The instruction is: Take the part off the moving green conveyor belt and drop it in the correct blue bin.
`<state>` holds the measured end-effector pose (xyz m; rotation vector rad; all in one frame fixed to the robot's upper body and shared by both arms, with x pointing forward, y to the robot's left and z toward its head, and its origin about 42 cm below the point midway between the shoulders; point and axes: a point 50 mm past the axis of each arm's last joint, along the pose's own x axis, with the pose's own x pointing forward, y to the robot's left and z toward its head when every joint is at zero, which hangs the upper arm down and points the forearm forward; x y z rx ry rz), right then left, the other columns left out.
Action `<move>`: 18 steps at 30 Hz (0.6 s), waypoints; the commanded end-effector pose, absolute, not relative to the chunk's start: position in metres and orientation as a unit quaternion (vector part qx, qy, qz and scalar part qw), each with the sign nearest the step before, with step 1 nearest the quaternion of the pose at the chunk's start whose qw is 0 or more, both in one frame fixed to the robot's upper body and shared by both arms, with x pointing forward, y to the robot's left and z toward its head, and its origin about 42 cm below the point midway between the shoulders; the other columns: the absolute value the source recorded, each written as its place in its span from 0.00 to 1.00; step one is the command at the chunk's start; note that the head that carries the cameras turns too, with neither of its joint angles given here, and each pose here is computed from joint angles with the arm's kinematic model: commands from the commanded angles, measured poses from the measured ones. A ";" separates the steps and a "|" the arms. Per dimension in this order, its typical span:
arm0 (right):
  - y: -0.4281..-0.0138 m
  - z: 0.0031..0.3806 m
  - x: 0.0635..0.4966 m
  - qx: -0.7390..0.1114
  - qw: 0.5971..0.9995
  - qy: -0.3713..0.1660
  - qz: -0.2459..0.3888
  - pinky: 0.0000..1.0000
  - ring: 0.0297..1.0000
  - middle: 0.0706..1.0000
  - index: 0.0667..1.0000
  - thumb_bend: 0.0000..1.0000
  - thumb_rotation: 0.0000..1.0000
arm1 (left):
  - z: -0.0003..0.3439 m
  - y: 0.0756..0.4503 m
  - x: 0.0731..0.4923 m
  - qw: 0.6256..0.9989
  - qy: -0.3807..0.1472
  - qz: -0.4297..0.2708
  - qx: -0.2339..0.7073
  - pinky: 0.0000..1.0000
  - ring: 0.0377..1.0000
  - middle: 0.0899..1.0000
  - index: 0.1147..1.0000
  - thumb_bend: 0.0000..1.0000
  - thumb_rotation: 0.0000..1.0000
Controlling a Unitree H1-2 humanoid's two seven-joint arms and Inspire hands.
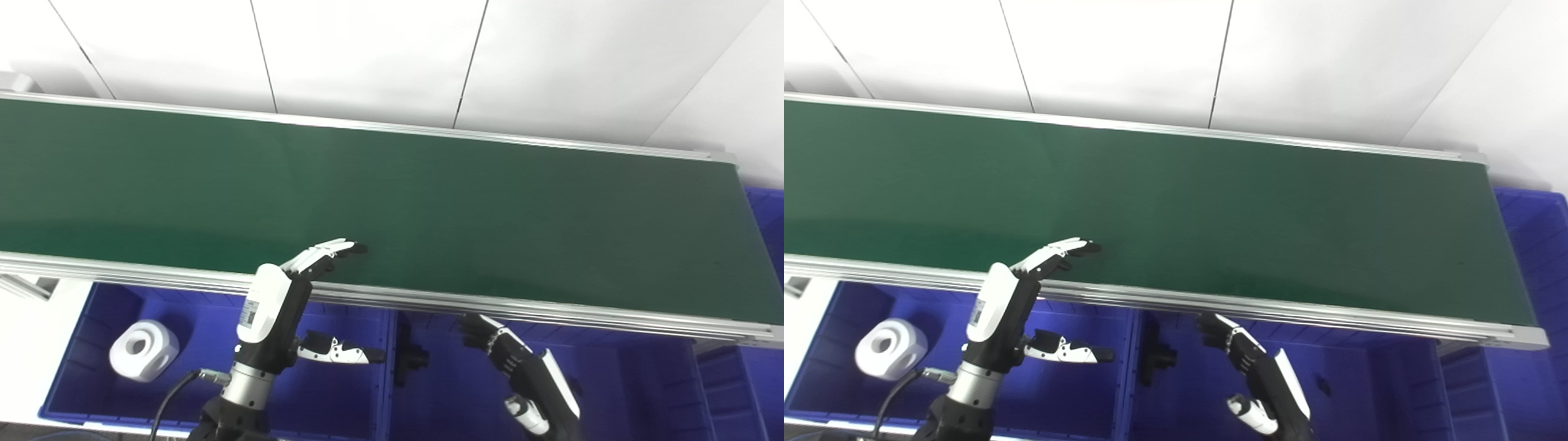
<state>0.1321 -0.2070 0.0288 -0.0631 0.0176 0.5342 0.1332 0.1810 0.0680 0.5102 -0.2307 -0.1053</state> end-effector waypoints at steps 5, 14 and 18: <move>-0.203 0.045 0.134 -0.048 0.964 -0.035 0.260 0.77 0.84 0.83 0.81 0.98 0.82 | 0.069 0.178 0.124 0.976 -0.106 -0.075 0.173 0.72 0.78 0.79 0.75 0.81 0.30; -0.191 0.055 0.128 -0.053 0.963 -0.051 0.258 0.88 0.89 0.88 0.86 0.93 0.88 | 0.070 0.184 0.119 0.982 -0.082 -0.121 0.121 0.79 0.83 0.83 0.79 0.79 0.34; -0.185 0.054 0.127 -0.052 0.964 -0.052 0.257 0.88 0.89 0.88 0.86 0.92 0.89 | 0.070 0.190 0.116 0.982 -0.075 -0.139 0.107 0.80 0.83 0.83 0.79 0.80 0.37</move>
